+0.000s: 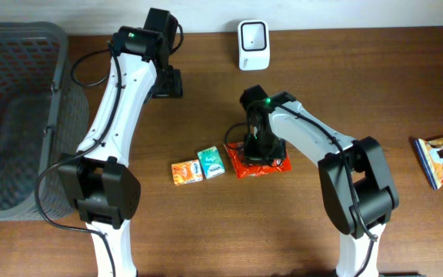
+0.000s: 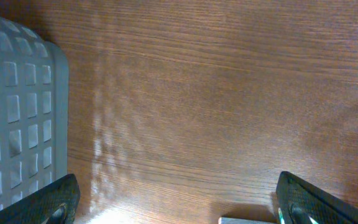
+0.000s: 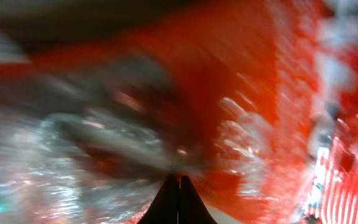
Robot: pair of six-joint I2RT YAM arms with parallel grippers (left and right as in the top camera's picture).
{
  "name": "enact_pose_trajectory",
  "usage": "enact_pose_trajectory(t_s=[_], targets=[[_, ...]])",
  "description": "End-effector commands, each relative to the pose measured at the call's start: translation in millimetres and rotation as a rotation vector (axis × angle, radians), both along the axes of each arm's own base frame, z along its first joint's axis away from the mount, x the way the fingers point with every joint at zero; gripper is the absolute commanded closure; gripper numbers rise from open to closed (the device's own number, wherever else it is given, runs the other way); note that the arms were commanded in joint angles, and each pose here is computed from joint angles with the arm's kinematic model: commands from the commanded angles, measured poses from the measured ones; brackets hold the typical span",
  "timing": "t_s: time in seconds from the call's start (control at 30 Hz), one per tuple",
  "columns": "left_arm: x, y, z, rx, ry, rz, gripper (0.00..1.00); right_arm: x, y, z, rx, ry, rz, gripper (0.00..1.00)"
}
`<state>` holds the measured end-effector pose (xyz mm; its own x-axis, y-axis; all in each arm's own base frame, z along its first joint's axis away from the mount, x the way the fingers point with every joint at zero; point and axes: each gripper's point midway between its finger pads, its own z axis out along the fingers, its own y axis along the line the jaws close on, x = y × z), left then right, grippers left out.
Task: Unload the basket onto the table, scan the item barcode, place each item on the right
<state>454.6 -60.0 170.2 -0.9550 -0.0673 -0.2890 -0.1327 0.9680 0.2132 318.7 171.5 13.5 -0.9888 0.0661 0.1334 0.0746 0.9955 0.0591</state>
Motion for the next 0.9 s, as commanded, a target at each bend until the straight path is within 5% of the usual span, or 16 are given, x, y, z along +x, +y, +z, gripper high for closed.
enact_pose_trajectory(t_s=[0.0, 0.13, 0.23, 0.37, 0.43, 0.87], targets=[[0, 3, 12, -0.001, -0.03, 0.009, 0.01, -13, -42, 6, -0.184, 0.056, -0.068, 0.96], [0, 3, 12, -0.001, -0.03, 0.009, 0.01, -19, -69, 61, -0.314, 0.125, -0.054, 0.96], [0, 3, 12, -0.001, -0.03, 0.009, 0.01, 0, -41, 66, -0.175, 0.066, -0.076, 0.95], [0, 3, 12, -0.001, -0.03, 0.009, 0.01, 27, 7, 55, 0.034, -0.038, -0.074, 0.67], [0, 3, 12, -0.001, -0.03, 0.009, 0.01, 38, 28, 53, 0.067, -0.105, -0.058, 0.35], [0, 3, 12, -0.001, -0.03, 0.009, 0.01, 31, 11, 3, -0.229, -0.145, -0.493, 0.46]])
